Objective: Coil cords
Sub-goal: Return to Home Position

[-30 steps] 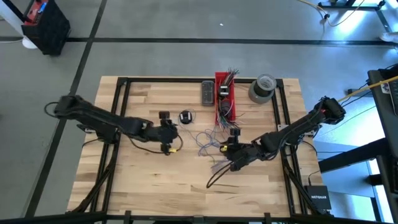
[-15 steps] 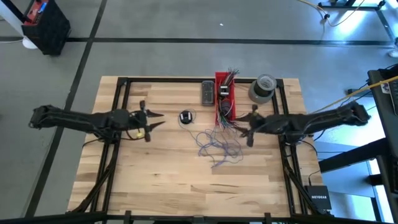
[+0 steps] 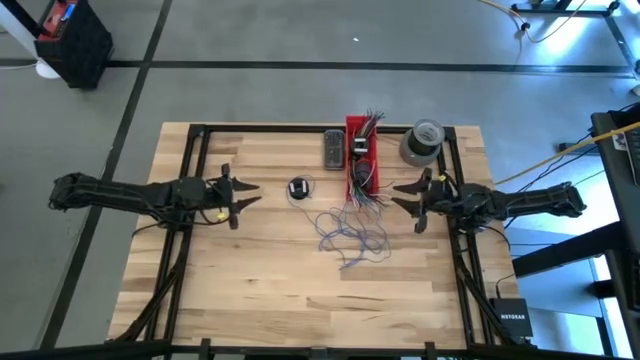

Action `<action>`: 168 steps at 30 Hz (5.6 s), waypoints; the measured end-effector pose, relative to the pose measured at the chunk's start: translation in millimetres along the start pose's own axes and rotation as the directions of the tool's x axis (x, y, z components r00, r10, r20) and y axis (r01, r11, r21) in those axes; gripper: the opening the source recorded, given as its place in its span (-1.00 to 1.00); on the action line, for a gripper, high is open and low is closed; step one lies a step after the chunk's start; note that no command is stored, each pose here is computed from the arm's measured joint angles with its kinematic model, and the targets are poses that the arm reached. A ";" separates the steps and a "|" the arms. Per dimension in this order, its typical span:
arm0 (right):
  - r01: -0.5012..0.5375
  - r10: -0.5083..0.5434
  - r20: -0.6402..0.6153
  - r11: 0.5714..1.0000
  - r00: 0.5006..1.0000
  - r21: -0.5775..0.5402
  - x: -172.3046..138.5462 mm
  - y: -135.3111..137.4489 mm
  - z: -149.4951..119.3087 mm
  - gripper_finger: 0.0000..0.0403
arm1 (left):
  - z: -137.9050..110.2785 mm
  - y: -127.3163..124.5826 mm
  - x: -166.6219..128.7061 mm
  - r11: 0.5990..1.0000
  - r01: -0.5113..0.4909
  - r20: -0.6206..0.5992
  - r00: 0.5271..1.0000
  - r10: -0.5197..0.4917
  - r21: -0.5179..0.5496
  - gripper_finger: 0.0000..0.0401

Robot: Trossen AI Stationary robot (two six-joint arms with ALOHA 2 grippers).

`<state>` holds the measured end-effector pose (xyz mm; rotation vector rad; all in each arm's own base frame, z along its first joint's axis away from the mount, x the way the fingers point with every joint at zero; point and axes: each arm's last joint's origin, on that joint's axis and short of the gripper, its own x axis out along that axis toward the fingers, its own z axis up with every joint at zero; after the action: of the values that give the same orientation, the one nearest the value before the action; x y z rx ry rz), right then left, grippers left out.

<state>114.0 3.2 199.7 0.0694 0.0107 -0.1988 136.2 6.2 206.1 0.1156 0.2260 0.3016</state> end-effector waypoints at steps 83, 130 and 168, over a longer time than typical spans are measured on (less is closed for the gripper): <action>-0.039 0.039 0.076 0.999 0.996 -0.004 -16.5 -6.2 -28.2 -0.96 | -44.3 4.0 -29.4 0.990 0.120 0.256 0.962 -0.098 -0.071 -0.34; -0.039 0.039 0.075 0.999 0.996 -0.005 -16.5 -6.2 -28.3 -0.96 | -44.3 4.0 -29.4 0.990 0.120 0.256 0.962 -0.098 -0.071 -0.34; -0.039 0.039 0.075 0.999 0.996 -0.005 -16.5 -6.2 -28.3 -0.96 | -44.3 4.0 -29.4 0.990 0.120 0.257 0.961 -0.098 -0.071 -0.34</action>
<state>96.5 2.4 171.3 0.0589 -0.0652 -0.1625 97.2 4.4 169.8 0.0554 -0.0343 0.1834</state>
